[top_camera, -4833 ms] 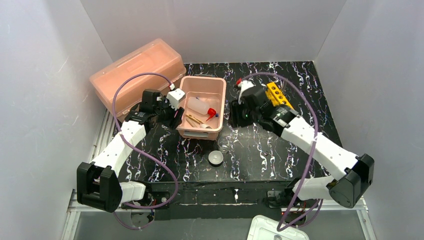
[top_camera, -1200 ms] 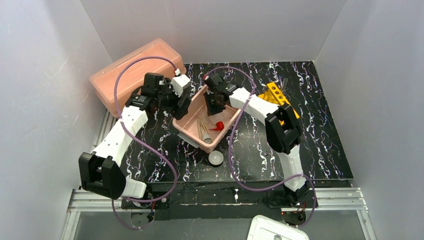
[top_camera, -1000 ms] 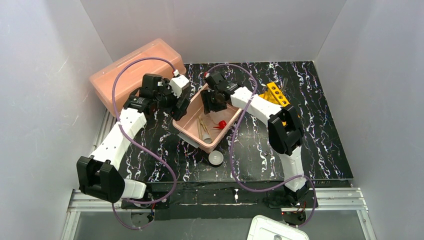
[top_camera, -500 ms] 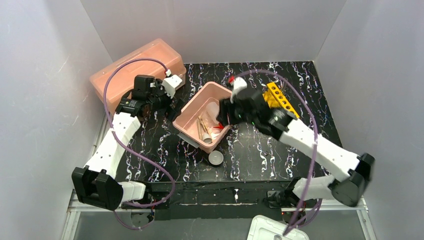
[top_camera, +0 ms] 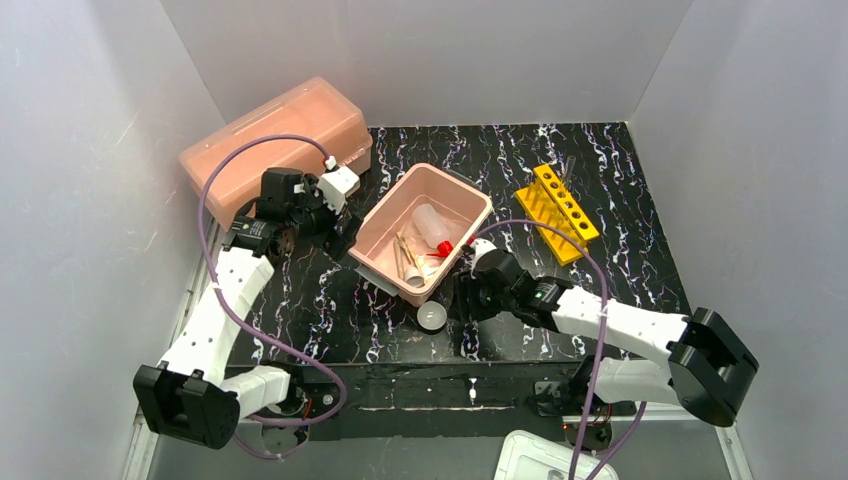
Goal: Organize the chemistry lab equipment
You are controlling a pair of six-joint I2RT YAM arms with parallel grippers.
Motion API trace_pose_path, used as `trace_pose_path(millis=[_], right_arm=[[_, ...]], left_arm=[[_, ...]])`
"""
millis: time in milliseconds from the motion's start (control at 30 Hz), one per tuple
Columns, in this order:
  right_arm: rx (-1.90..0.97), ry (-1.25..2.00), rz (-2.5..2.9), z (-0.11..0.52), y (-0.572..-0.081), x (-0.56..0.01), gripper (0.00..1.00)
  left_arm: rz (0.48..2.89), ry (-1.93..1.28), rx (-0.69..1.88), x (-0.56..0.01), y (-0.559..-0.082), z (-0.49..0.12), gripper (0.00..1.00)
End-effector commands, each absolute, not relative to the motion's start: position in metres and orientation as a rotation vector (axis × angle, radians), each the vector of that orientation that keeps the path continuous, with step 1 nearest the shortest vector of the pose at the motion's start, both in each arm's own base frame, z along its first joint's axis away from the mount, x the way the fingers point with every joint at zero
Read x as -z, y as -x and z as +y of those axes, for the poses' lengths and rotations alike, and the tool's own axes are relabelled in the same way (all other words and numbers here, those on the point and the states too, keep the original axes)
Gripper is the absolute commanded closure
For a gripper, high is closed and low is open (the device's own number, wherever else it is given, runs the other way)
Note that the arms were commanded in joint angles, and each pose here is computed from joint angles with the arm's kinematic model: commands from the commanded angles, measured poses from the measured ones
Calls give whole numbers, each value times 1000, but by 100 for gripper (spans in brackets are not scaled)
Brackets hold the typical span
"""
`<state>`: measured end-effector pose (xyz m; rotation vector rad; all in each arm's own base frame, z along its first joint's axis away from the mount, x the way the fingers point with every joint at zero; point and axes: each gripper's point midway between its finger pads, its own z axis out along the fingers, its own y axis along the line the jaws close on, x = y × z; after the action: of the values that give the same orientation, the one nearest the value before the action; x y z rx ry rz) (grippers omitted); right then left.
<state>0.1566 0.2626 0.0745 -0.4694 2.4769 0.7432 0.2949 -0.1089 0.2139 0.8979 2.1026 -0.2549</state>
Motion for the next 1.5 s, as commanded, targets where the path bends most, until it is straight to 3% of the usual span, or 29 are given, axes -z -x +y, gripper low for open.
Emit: trace_pose_path(millis=[0, 433, 1033, 1133, 1333, 1467], right_arm=[[-894, 426, 2374, 297, -171, -86, 42], [-916, 344, 2364, 313, -186, -59, 48], [-847, 298, 2430, 295, -167, -26, 56], [-849, 307, 2432, 298, -165, -26, 62], [-853, 319, 2400, 298, -165, -41, 89], [-826, 315, 2370, 288, -166, -60, 98]], left_arm=[[2116, -895, 226, -213, -282, -100, 2], [2112, -907, 218, -217, -277, -98, 2], [2105, -876, 222, -224, -278, -98, 2], [2109, -864, 213, -225, -278, -97, 2], [2128, -774, 176, -235, -291, -92, 2], [2090, -680, 147, -261, -312, -91, 2]])
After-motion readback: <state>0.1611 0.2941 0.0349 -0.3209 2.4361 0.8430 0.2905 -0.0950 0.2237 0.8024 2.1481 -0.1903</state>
